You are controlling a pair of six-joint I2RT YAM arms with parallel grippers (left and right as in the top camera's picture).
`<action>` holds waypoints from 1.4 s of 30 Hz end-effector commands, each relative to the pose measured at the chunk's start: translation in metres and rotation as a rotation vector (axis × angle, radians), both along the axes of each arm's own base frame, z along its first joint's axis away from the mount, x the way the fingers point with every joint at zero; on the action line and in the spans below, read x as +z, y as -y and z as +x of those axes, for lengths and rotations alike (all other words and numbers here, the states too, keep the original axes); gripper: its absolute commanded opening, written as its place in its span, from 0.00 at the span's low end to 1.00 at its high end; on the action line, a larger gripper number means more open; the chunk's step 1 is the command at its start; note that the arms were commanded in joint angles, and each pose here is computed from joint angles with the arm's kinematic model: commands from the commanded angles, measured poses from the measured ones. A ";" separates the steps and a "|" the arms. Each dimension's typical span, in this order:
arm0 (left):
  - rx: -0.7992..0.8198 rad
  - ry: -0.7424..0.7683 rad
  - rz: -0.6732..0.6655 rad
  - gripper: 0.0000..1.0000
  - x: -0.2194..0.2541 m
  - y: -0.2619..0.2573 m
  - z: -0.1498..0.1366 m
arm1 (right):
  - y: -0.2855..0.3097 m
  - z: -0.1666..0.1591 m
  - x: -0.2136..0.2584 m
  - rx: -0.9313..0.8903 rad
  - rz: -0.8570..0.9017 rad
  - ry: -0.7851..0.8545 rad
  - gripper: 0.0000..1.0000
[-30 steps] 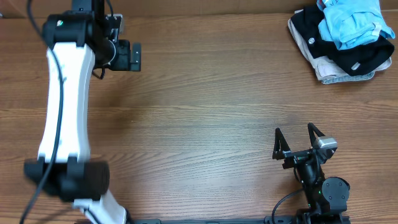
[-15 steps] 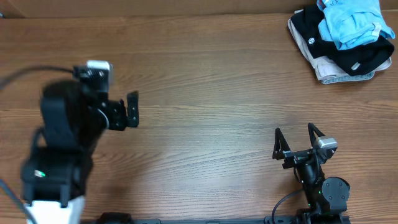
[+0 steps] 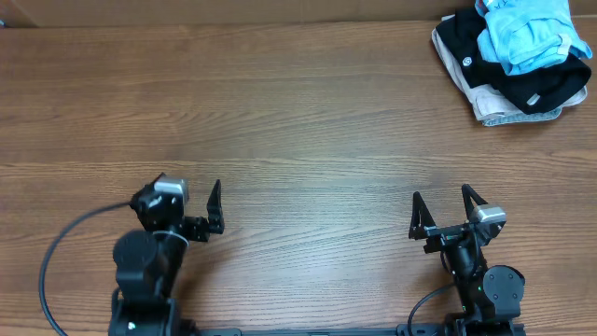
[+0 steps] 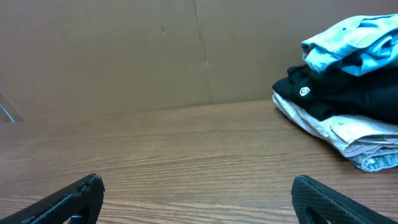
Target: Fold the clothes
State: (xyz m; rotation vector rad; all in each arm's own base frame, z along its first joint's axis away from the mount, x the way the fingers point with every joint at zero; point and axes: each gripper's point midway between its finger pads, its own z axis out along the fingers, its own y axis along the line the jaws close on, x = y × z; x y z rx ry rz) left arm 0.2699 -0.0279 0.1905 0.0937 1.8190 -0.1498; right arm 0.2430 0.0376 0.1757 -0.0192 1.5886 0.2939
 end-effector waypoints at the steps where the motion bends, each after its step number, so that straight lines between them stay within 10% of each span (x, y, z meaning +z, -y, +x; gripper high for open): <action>1: 0.000 0.049 -0.012 1.00 -0.009 -0.002 -0.009 | -0.001 0.000 -0.003 0.006 0.000 0.001 1.00; 42: 0.038 0.196 -0.008 1.00 -0.029 -0.016 -0.025 | -0.001 0.000 -0.003 0.006 0.000 0.001 1.00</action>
